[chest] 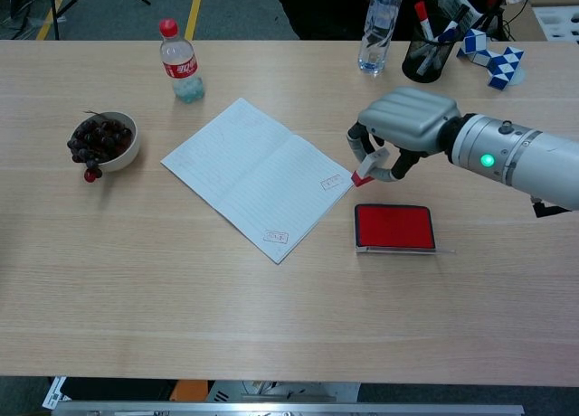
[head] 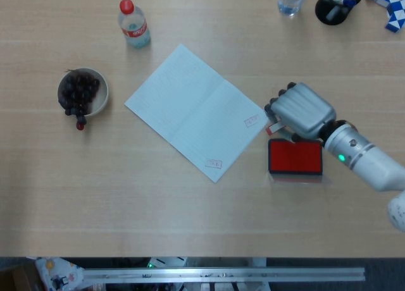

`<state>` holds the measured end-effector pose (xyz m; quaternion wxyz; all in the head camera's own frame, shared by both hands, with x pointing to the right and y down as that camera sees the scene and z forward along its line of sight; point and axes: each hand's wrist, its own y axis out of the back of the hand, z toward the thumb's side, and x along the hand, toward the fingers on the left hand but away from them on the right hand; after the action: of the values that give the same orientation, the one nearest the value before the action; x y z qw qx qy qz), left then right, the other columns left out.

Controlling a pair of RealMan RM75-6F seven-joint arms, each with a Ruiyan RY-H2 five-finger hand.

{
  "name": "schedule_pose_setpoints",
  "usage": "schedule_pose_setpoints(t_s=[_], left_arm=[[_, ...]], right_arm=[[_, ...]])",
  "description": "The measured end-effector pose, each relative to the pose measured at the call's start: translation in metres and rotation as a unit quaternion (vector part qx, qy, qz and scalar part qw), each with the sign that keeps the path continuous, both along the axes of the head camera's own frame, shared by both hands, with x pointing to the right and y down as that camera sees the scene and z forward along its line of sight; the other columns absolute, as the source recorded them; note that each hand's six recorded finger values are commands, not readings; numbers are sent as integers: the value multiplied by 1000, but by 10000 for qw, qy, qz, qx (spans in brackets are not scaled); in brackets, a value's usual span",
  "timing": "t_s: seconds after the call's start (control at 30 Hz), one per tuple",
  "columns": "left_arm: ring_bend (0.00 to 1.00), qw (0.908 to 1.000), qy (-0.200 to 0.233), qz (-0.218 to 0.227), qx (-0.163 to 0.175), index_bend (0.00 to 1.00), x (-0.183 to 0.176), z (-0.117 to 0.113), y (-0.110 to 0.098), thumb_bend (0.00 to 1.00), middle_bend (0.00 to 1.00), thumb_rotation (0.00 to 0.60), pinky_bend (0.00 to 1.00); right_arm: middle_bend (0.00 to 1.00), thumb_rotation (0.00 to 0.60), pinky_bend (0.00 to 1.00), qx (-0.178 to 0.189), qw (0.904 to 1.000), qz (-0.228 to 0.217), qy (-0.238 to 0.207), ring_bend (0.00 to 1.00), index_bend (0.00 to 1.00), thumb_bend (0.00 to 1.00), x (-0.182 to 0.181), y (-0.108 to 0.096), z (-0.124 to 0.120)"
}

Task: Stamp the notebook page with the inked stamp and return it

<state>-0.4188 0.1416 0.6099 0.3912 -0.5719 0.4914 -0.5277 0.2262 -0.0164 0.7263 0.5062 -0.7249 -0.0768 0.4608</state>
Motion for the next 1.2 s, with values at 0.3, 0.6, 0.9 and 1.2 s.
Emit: schedule_pose_setpoints(t_s=[0.3,0.6,0.9,1.2], left_arm=[[169,10000,-6,-47,-35,265,-2,-2,4,191,228,600,104],[169,10000,0,-66,-45,265,-3,-2,5,193,228,600,105],[169,9999,-1,-85,-69,265,-6,-1,6,192,228,600,105],[169,9999,-8,-90,-74,264,-6,0,6,193,227,600,105]], right_arm=[[556,600,401,-173,9997,-146,-66,460,708,336,-47,1,17],[562,600,401,-164,9986,-453,237,460,715,336,-74,8,39],[569,600,401,-149,9976,-554,387,464,726,336,-80,13,52],[583,600,401,-125,9971,-586,476,475,749,338,-83,15,61]])
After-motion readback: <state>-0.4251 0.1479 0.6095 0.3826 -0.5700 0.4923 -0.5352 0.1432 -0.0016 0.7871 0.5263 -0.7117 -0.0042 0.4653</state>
